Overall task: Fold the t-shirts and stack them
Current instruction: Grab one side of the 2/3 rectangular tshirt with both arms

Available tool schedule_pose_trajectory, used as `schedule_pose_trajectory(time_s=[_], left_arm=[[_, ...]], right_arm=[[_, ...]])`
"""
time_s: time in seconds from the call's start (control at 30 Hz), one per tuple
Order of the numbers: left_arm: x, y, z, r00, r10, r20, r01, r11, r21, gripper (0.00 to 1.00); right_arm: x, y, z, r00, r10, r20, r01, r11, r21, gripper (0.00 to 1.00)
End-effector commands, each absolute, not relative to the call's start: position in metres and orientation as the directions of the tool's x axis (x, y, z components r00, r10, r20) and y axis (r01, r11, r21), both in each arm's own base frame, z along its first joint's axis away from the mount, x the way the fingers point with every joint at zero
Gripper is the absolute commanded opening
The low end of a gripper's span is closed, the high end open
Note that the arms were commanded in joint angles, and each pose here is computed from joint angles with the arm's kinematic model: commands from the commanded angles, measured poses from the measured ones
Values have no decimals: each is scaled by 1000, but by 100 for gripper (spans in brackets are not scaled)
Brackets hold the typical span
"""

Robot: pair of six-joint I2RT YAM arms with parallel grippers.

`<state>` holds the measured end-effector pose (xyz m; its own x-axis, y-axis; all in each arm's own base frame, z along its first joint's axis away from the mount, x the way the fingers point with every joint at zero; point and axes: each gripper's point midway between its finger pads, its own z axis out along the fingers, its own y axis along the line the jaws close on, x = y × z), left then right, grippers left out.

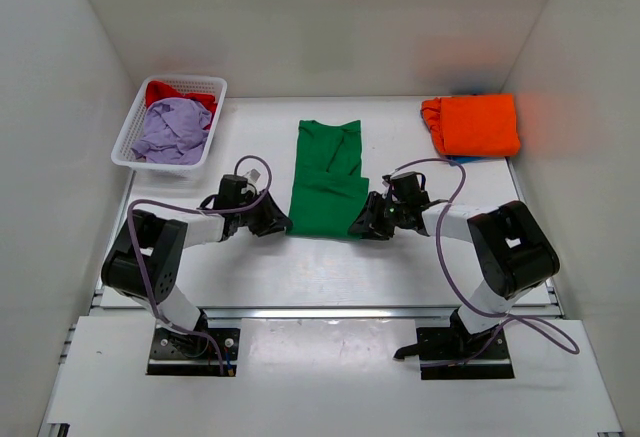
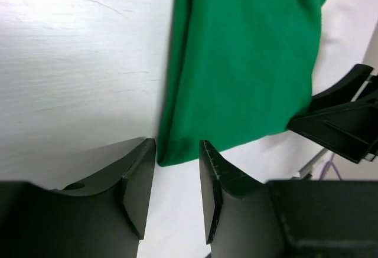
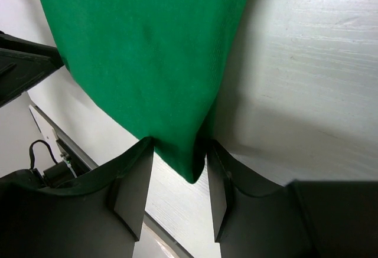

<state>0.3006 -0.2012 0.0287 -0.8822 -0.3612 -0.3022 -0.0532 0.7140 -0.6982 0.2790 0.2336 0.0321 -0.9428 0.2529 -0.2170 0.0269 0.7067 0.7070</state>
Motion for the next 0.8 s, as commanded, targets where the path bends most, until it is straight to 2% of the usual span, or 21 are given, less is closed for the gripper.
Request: schedule_pose_trajectory(time_s=[0.0,0.13,0.2,0.27,0.33,0.43,0.5,0.57,0.77], left_arm=[[318,-201,47,-847,-376,-376,-6,714,-700,48],[323,-203,41,-851,-355,-387,-4,741,-672,49],[327,-203,42,-842,-368,-394,-5,736,-677,47],[329,-203,43,-834,-384,-397,-11,731,-682,38],[330,-204,45,-833,-384,-399,-10,730,-683,37],[333,-208,46,-835,-370,-406,11,727,-686,25],[331,-212,48,-838,-372,-399,19,710,-704,8],[323,-217,48,-852,-363,-378,22,695,-719,0],[304,-212,50,-856,-341,-389,32,716,-698,0]], right_arm=[[288,238,37,-931,259,-258,-4,700,715,38],[289,236,36,-931,265,-251,6,697,717,39],[287,235,34,-933,258,-251,2,701,713,39],[287,236,34,-934,252,-252,-3,702,713,39],[287,234,32,-934,257,-248,4,702,712,39],[284,234,28,-937,251,-243,4,703,711,39],[286,236,31,-937,246,-249,-6,700,714,39],[286,235,30,-937,253,-243,3,699,715,39],[282,236,27,-939,240,-246,-6,704,710,39]])
